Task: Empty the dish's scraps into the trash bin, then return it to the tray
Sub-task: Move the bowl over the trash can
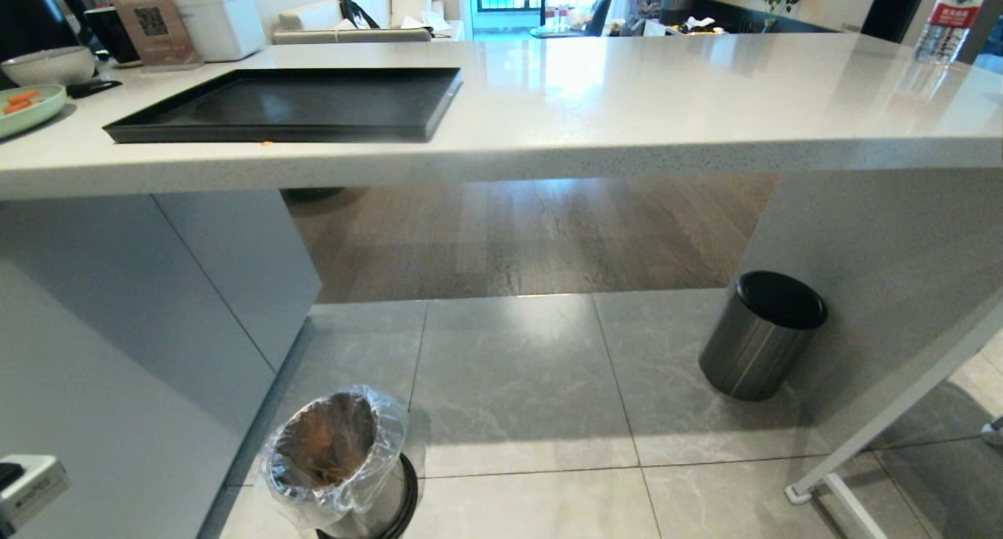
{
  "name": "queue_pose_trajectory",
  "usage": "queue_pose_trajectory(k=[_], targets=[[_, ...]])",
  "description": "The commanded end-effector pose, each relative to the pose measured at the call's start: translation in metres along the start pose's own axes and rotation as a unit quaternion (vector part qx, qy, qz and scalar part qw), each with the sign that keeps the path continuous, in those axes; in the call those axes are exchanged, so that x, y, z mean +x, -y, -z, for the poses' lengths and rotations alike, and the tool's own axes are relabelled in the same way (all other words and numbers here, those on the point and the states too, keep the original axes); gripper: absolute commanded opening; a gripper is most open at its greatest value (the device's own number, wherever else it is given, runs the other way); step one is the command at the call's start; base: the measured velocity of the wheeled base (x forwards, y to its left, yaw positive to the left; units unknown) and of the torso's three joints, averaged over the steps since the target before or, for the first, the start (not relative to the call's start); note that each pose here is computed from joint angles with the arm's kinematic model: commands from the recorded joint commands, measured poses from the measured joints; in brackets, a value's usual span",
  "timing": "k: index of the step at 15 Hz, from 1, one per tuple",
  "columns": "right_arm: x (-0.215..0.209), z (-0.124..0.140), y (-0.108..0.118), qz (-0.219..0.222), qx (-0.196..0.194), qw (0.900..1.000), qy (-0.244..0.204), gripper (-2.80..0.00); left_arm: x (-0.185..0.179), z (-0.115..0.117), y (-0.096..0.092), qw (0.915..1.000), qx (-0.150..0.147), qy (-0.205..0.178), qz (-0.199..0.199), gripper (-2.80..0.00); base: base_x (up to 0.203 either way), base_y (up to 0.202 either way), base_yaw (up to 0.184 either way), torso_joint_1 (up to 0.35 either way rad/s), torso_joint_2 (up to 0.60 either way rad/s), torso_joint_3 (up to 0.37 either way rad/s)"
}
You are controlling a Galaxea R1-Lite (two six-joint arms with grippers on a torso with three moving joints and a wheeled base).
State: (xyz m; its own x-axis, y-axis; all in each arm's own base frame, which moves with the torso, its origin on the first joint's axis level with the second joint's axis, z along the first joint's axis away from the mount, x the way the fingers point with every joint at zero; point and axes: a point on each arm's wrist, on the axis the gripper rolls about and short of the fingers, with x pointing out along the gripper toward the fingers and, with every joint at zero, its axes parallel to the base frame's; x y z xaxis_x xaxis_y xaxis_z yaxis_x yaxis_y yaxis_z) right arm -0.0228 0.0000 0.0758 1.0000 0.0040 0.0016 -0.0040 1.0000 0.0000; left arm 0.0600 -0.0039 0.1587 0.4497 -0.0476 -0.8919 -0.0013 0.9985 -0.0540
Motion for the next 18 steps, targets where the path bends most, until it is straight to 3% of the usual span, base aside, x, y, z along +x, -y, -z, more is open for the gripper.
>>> queue_pose_trajectory(k=[1, 8, 18], targets=[[0.0, 0.0, 0.0, 0.0, 0.0, 1.0, 0.001, -2.8, -0.001, -0.001, 0.0, 1.0, -0.001, 0.0, 0.001, -2.8, 0.0, 0.0, 0.0, 0.0, 0.0, 0.0], [0.0, 0.0, 0.0, 0.0, 0.0, 1.0, 0.0, -2.8, 0.01, -0.013, 0.001, 1.0, -0.001, -0.007, 0.001, -2.8, 0.0, 0.0, 0.0, 0.0, 0.0, 0.0], [0.0, 0.0, 0.0, 0.0, 0.001, 1.0, 0.0, -2.8, 0.015, -0.004, 0.0, 0.9997, -0.001, -0.025, 0.0, -2.8, 0.0, 0.0, 0.0, 0.0, 0.0, 0.0]])
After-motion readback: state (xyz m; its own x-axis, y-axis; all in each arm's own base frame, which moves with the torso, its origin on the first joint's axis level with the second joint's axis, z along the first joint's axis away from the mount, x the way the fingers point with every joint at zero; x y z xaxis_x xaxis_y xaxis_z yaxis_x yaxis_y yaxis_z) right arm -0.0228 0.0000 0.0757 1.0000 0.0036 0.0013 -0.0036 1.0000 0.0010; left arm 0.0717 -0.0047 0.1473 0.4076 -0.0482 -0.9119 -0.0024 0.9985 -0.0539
